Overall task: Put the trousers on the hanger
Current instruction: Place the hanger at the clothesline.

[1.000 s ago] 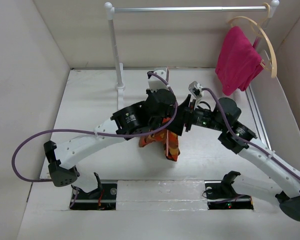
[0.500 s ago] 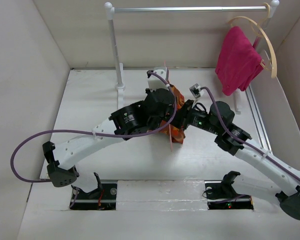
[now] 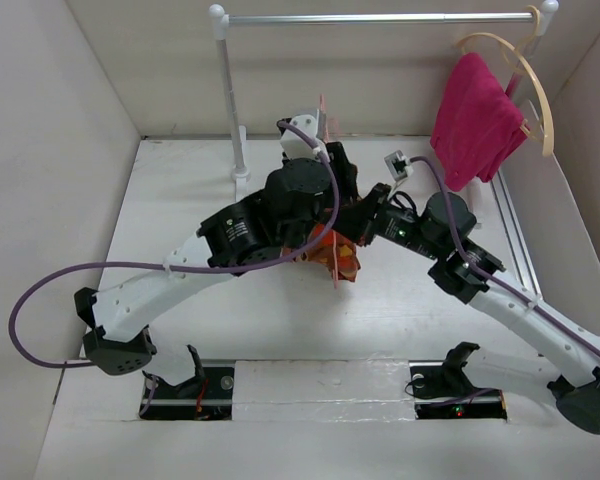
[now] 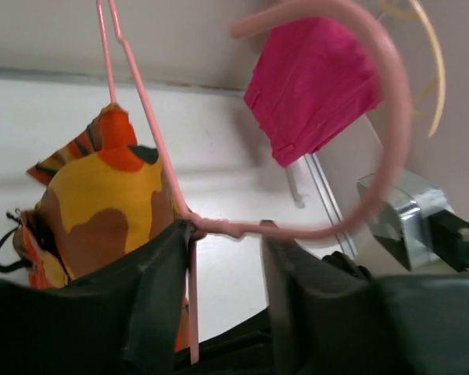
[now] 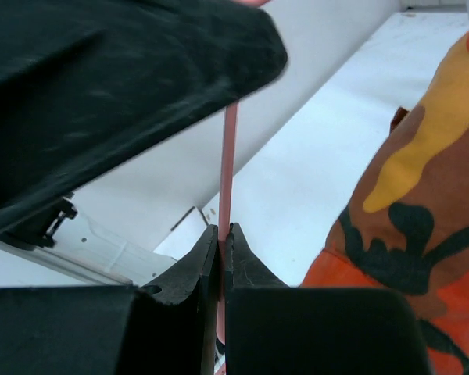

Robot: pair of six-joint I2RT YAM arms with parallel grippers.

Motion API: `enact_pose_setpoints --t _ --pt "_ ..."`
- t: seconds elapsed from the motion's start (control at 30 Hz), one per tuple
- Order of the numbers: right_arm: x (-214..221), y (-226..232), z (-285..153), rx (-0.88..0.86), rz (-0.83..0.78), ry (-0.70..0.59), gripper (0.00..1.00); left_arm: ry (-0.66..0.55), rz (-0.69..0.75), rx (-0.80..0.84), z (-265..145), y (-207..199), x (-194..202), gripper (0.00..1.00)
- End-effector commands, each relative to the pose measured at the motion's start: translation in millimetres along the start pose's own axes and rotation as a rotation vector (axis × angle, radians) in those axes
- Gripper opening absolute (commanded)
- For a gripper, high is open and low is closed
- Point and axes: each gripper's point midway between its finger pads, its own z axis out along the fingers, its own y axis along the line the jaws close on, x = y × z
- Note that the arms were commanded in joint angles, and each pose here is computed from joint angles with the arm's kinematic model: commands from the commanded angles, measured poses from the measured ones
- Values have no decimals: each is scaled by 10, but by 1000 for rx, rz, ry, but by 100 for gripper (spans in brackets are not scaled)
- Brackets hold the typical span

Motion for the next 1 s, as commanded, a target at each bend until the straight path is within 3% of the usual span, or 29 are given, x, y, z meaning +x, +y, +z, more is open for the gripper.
enact_pose_setpoints --t 0.0,0.03,0.23,0.27,0.33,0.53,0.63,0.9,0.97 --pt "-706 672 -46 -188 -126 -195 0 -141 -158 132 -294 -227 -687 43" --pt "-725 644 -35 -177 -125 -193 0 -150 -165 141 -334 -221 -732 57" --pt "-931 422 6 -128 -146 -213 0 -215 -183 204 -571 -200 -1030 89" --pt "-931 421 6 -127 -146 -213 0 -215 -183 204 -572 -200 -1031 89" --pt "-995 362 16 -117 -155 -219 0 -241 -180 222 -675 -176 -1160 99" --pt "-1287 104 -37 -61 -192 -255 0 -334 -196 188 -980 98 -1523 99" --pt "-1546 -137 -131 -5 -224 -277 0 -305 -185 136 -968 257 -1370 99" --pt "-2348 -956 -424 170 -293 -329 0 -101 -154 21 -853 765 -349 99" --pt "-2518 -1161 -519 223 -297 -348 0 -78 -165 13 -915 867 -251 99"
